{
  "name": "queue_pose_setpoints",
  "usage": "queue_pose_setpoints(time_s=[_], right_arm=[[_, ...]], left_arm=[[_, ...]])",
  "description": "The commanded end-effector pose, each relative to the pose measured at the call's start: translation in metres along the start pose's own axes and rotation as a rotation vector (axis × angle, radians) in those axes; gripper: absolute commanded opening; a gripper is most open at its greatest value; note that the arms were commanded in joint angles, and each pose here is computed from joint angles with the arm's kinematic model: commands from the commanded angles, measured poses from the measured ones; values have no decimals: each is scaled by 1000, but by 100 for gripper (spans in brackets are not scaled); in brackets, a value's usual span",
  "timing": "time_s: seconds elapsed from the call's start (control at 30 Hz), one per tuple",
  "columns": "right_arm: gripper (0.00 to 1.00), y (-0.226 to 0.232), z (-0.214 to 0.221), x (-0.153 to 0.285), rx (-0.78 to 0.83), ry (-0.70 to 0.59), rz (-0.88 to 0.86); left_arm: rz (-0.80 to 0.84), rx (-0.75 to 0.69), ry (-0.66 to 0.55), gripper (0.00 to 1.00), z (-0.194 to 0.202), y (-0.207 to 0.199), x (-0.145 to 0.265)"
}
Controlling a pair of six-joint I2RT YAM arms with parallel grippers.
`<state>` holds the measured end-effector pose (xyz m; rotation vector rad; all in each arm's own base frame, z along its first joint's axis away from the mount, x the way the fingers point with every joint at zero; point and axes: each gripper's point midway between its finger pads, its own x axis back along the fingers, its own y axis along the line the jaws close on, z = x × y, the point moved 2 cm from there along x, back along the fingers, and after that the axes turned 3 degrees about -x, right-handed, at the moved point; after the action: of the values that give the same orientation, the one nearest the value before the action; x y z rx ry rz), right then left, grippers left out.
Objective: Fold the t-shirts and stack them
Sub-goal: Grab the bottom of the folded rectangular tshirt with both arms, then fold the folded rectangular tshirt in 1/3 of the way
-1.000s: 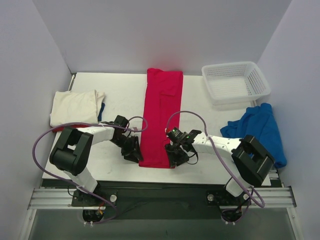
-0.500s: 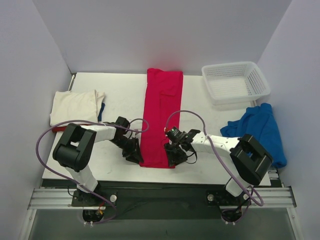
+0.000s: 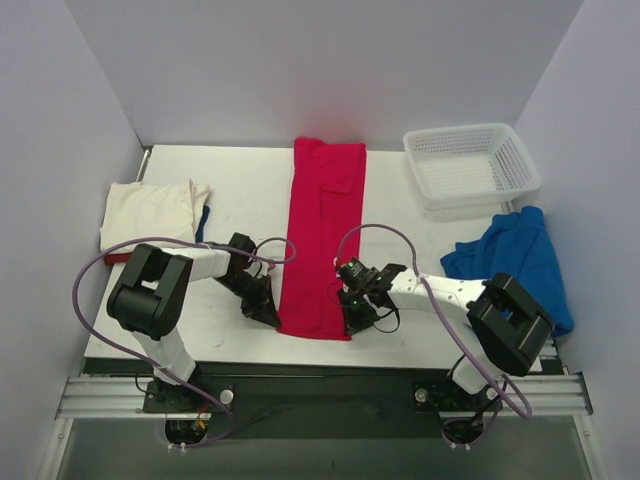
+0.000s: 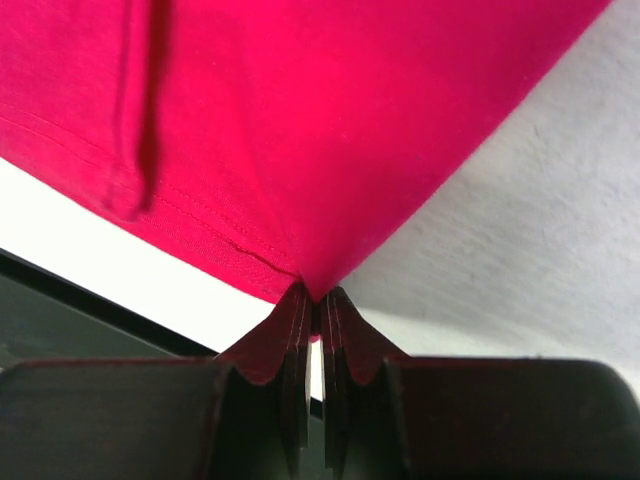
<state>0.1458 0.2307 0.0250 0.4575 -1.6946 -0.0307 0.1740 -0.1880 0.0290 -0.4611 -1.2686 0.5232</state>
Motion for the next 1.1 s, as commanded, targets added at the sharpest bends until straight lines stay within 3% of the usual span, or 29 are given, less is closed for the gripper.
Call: queue_pose_setpoints(time_s=[0.0, 0.4, 0.63, 1.07], right_arm=[[0, -18, 22, 9, -6, 50, 82], [0, -16, 8, 21, 51, 8, 88], [0, -12, -17, 40, 99, -90, 104], [0, -43, -124, 71, 51, -308, 193]], left_arm=[[-74, -64, -65, 0, -12, 7, 11], [-42, -103, -86, 0, -20, -7, 20], [-20, -186, -201, 0, -47, -36, 44], [-59, -248, -454, 0, -122, -84, 85]])
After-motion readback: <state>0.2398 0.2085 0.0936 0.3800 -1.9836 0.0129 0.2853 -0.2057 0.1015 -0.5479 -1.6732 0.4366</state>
